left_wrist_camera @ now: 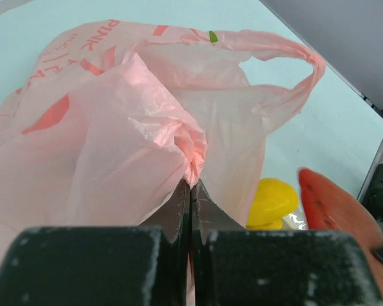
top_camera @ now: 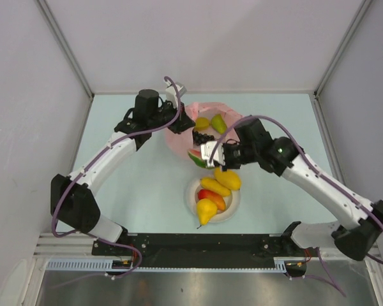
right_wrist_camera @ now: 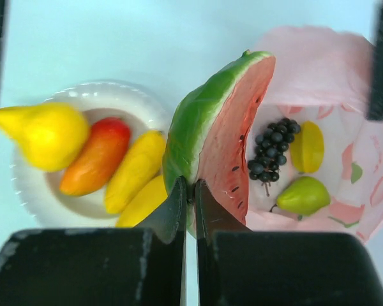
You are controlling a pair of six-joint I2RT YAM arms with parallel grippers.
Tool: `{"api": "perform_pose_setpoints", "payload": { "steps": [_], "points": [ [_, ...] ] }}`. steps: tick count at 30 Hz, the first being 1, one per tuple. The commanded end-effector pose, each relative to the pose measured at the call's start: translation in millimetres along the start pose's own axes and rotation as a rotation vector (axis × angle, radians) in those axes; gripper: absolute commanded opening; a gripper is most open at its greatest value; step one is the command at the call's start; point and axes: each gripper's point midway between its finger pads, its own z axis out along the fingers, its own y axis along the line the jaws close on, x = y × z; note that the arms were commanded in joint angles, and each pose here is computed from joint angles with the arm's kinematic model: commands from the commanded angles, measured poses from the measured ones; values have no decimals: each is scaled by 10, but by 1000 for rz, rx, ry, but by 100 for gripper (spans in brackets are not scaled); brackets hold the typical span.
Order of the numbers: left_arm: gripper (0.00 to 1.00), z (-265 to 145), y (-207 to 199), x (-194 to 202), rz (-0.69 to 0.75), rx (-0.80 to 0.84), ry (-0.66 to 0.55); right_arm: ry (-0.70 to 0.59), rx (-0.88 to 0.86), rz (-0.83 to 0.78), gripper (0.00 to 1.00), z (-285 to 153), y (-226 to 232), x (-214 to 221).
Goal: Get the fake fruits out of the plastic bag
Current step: Place the fake fruit on the plate.
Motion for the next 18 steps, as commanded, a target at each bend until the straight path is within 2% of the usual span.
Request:
{"api": "perform_pose_setpoints", "payload": {
  "steps": [1,3,7,14,17,18],
  "points": [
    [0,-46,-180,-251,20,69,-46,96,-35,-82,0,-311,503,100],
    [0,-73,-231,-253,35,83,-48,148,-60,-111,0,-364,703,255],
    [0,-158,-281,-226,77,95,-55,173,-69,-186,0,-476,992,365],
    [0,-257,-207,-92,200,58,-15,151,-88,-358,0,-528,1408,483],
    [0,-321,-210,-98,221,41,-11,150,-48,-406,0,-484,1483,632],
    [0,-336,-222,-96,223,44,-10,105,10,-429,0,-499,1443,581]
  ]
}}
